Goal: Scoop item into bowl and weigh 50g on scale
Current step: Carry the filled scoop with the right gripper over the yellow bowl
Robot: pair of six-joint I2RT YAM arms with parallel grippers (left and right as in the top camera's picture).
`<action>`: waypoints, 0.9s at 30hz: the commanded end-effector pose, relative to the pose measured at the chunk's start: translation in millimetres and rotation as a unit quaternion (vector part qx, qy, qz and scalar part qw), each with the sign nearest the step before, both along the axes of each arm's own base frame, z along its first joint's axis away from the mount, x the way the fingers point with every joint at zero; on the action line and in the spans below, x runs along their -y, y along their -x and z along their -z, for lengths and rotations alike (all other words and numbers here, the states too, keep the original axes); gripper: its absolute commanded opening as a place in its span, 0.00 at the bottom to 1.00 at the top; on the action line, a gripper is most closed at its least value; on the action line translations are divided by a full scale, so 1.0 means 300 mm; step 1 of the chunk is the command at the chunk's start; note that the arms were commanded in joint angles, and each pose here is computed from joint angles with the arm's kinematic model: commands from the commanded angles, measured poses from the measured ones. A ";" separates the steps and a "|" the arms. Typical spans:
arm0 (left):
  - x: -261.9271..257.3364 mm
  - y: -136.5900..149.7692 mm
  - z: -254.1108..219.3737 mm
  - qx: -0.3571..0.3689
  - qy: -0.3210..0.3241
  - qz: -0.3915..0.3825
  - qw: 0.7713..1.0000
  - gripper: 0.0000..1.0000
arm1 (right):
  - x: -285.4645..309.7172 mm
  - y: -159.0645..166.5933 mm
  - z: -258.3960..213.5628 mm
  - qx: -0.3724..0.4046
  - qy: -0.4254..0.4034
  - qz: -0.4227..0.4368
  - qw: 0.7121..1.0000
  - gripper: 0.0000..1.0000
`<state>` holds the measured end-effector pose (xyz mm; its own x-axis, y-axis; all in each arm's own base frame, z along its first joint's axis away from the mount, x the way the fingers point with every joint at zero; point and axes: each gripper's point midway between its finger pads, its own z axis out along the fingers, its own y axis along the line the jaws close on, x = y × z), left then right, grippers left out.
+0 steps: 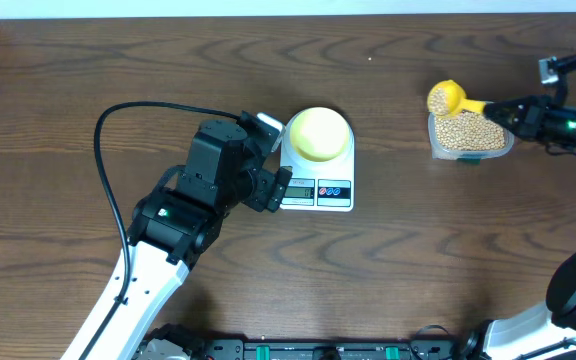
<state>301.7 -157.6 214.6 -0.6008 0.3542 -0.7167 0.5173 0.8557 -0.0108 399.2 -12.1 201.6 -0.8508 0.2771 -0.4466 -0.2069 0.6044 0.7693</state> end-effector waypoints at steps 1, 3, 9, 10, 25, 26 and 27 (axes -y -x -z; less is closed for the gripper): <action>0.003 0.001 0.007 -0.003 0.001 0.003 1.000 0.87 | -0.082 -0.008 -0.010 0.001 -0.023 -0.027 0.999 0.01; 0.003 0.001 0.007 -0.003 0.001 0.003 1.000 0.87 | -0.129 -0.014 -0.012 0.003 -0.023 -0.042 0.999 0.01; 0.003 0.001 0.007 -0.003 0.001 0.003 1.000 0.86 | -0.260 -0.025 -0.023 0.011 -0.024 -0.084 0.996 0.01; 0.003 0.000 0.007 -0.003 0.001 0.003 1.000 0.87 | -0.287 -0.025 -0.025 0.016 -0.022 -0.094 0.995 0.01; 0.003 0.001 0.007 -0.003 0.001 0.003 1.000 0.86 | -0.593 -0.024 0.001 0.058 0.043 -0.181 0.981 0.01; 0.003 0.001 0.007 -0.003 0.001 0.003 1.000 0.87 | -0.604 -0.029 0.015 0.060 0.061 -0.180 0.980 0.01; 0.003 0.001 0.007 -0.003 0.001 0.003 1.000 0.87 | -0.612 -0.032 0.025 0.061 0.074 -0.178 0.979 0.01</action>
